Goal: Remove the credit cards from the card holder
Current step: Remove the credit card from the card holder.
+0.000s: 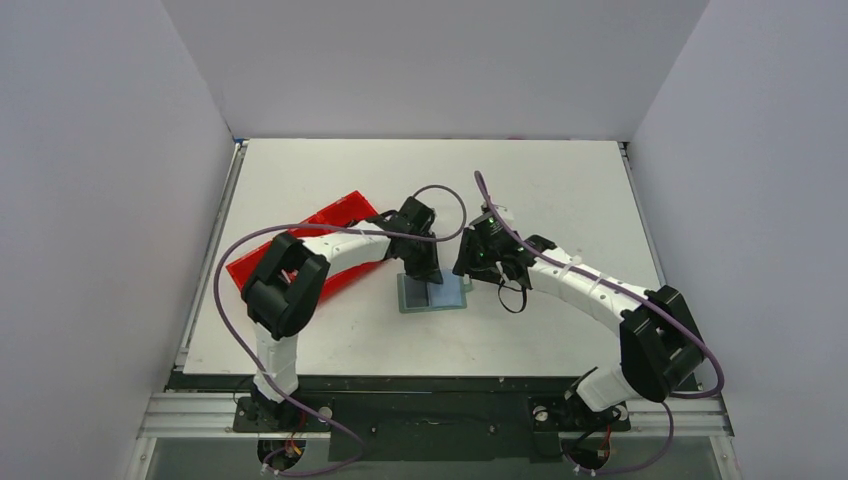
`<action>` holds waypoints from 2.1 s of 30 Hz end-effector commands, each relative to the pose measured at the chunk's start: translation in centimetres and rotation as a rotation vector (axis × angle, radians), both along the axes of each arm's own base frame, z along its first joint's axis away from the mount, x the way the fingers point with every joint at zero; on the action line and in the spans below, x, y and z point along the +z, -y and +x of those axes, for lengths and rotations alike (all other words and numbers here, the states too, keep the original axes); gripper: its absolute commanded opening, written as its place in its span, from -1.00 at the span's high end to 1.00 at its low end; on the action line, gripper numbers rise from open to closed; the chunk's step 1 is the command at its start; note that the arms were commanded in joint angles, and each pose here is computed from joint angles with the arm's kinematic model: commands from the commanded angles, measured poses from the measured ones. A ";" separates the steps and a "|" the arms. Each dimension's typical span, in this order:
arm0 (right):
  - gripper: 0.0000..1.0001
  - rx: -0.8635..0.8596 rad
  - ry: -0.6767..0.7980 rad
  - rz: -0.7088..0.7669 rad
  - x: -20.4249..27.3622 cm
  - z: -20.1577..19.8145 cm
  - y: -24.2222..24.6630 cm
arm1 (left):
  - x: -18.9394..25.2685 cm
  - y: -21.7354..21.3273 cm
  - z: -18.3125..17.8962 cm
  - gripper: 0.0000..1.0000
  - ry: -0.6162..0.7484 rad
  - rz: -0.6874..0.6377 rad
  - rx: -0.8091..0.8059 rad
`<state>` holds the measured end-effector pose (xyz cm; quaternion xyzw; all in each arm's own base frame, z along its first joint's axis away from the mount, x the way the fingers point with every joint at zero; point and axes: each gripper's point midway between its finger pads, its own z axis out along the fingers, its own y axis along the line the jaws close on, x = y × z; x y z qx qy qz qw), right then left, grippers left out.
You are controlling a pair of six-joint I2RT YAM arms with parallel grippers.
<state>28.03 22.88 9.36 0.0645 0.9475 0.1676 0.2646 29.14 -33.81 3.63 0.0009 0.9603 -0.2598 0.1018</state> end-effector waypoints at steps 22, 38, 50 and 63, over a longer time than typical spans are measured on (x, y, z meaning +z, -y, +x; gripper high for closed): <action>-0.15 0.278 -0.040 -0.160 -1.6 -0.1 -13.5 | 8.9 -18.4 2.4 0.68 0.162 -0.004 0.324; -0.23 0.239 -0.082 -0.330 -5.7 0.2 -12.3 | 9.2 -18.9 2.0 0.68 0.164 -0.040 0.315; -0.22 0.247 -0.102 -0.382 -6.9 -0.3 -11.5 | 9.0 -18.7 2.0 0.68 0.156 -0.050 0.314; 0.07 0.265 -0.133 -0.390 -8.1 -1.0 -11.5 | 8.5 -18.6 1.8 0.68 0.139 -0.051 0.311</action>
